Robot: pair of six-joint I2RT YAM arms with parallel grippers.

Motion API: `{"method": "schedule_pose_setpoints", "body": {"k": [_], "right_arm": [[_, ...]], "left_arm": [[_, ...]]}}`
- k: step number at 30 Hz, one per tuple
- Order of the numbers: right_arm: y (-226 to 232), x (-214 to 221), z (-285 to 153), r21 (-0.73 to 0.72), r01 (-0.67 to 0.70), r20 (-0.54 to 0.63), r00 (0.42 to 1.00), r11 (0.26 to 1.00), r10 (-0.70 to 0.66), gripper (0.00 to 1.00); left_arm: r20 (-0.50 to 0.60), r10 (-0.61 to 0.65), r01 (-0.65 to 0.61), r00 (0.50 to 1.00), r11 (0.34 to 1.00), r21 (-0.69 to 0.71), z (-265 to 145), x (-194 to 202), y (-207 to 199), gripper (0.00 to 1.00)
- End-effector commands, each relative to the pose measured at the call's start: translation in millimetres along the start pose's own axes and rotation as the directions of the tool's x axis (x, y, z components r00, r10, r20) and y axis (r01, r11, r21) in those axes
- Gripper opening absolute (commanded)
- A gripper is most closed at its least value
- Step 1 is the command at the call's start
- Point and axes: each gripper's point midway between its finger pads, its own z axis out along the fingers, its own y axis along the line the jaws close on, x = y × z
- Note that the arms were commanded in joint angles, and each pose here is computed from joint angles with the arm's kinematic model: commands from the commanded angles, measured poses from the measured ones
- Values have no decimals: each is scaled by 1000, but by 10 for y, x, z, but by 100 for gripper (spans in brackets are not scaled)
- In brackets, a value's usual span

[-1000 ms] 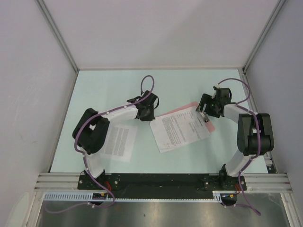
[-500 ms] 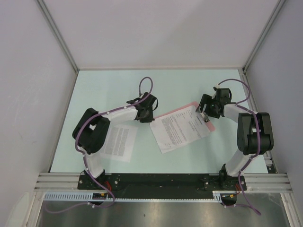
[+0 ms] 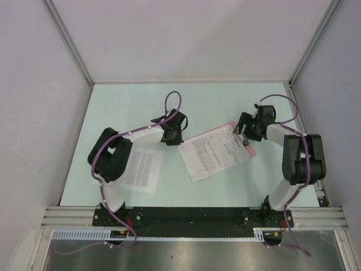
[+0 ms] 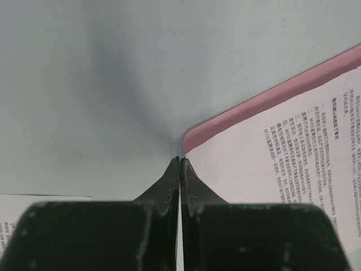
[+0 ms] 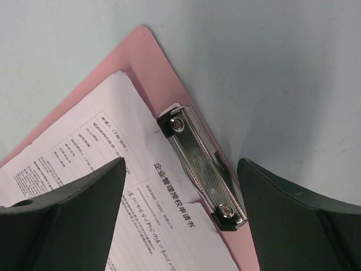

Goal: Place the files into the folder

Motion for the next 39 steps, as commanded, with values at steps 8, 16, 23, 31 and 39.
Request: {"method": "schedule_pose_setpoints", "body": {"k": [8, 16, 23, 31, 39], "right_arm": [[5, 49, -3, -2, -17, -27, 999, 1000, 17, 85], [17, 239, -25, -7, -45, -71, 996, 999, 44, 85], [153, 581, -220, -12, -55, -106, 993, 998, 54, 85], [336, 723, -694, -27, -6, -26, 1000, 1000, 5, 85], [101, 767, -638, 76, 50, -45, 998, 996, -47, 73]], "left_arm": [[35, -37, 36, 999, 999, 36, -44, -207, -105, 0], [79, -17, 12, 997, 998, 64, -246, -259, -88, 54], [199, 49, -57, 979, 998, 35, -760, -482, 42, 70], [221, 137, -194, 966, 945, 262, -1077, -317, -544, 71], [94, 175, -197, 980, 921, 336, -658, 145, -968, 63]]}}
